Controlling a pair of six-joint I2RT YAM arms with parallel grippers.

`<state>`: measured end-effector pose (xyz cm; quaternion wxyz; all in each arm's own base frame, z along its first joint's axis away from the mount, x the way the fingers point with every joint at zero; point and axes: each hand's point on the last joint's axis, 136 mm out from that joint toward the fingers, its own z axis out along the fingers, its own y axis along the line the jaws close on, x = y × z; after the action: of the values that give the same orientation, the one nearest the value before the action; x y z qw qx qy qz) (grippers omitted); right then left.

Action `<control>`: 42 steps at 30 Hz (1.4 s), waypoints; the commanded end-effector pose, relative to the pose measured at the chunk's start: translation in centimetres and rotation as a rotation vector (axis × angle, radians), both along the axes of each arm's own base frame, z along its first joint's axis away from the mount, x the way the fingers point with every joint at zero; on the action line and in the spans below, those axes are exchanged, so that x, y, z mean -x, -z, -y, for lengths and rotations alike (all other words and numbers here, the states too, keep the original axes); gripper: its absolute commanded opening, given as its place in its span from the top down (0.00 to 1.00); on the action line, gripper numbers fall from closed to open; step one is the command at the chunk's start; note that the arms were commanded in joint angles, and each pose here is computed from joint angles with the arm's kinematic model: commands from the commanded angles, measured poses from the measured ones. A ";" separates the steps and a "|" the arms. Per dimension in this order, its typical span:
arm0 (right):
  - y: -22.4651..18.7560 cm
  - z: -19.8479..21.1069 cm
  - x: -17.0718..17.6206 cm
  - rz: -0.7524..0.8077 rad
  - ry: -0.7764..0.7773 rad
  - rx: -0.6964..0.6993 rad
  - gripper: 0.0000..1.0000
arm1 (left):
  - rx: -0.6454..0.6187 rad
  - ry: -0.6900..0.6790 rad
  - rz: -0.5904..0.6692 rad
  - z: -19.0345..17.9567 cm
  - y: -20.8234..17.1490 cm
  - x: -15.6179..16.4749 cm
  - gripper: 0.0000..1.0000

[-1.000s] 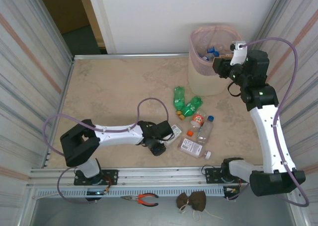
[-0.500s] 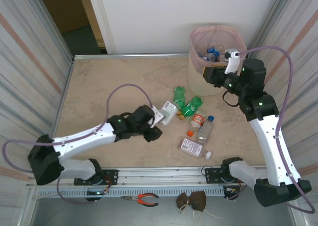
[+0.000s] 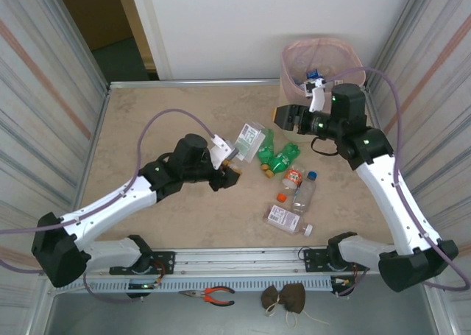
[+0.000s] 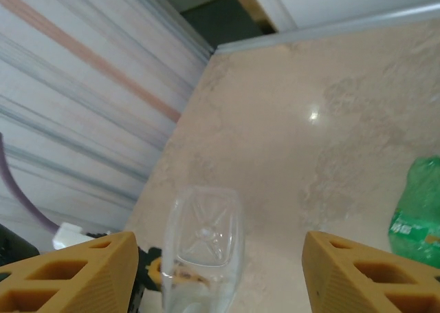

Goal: Put the plastic bottles in the bin

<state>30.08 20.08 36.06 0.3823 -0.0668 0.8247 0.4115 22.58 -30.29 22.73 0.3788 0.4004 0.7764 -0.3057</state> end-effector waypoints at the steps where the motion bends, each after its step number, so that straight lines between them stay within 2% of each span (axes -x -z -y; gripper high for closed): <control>1: -1.2 -1.2 0.8 -0.018 -0.043 -0.040 0.36 | 0.030 0.056 0.076 1.1 -2.6 -0.6 0.64; 8: 0.4 -2.3 0.4 -0.086 -0.056 -0.025 0.33 | 0.057 0.076 0.082 2.2 -3.0 -1.1 0.64; 16: 0.3 -2.6 0.3 -0.090 -0.054 -0.031 0.47 | 0.052 0.071 0.090 2.7 -3.0 -1.7 0.64; 23: 0.7 -2.4 0.0 -0.097 -0.036 -0.011 0.45 | 0.069 0.075 0.107 3.0 -3.6 -1.9 0.64; 28: 0.2 -2.2 0.0 -0.069 -0.023 -0.012 0.55 | 0.072 0.075 0.110 3.1 -3.8 -2.0 0.63; 31: -0.1 -2.0 -0.1 -0.056 -0.012 -0.009 0.59 | 0.073 0.066 0.111 3.0 -3.9 -2.2 0.54; 35: -1.0 -1.5 -0.4 -0.016 0.011 -0.007 0.62 | 0.093 0.057 0.129 2.8 -4.5 -2.1 0.36; 42: -4.1 1.1 -2.4 0.054 0.084 -0.038 0.62 | 0.114 0.035 0.149 1.9 -4.9 -1.6 0.28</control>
<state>31.69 20.33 36.19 0.3682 -0.0348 0.8357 0.4060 24.28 -32.67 26.43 0.4312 0.4209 0.7302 -0.3220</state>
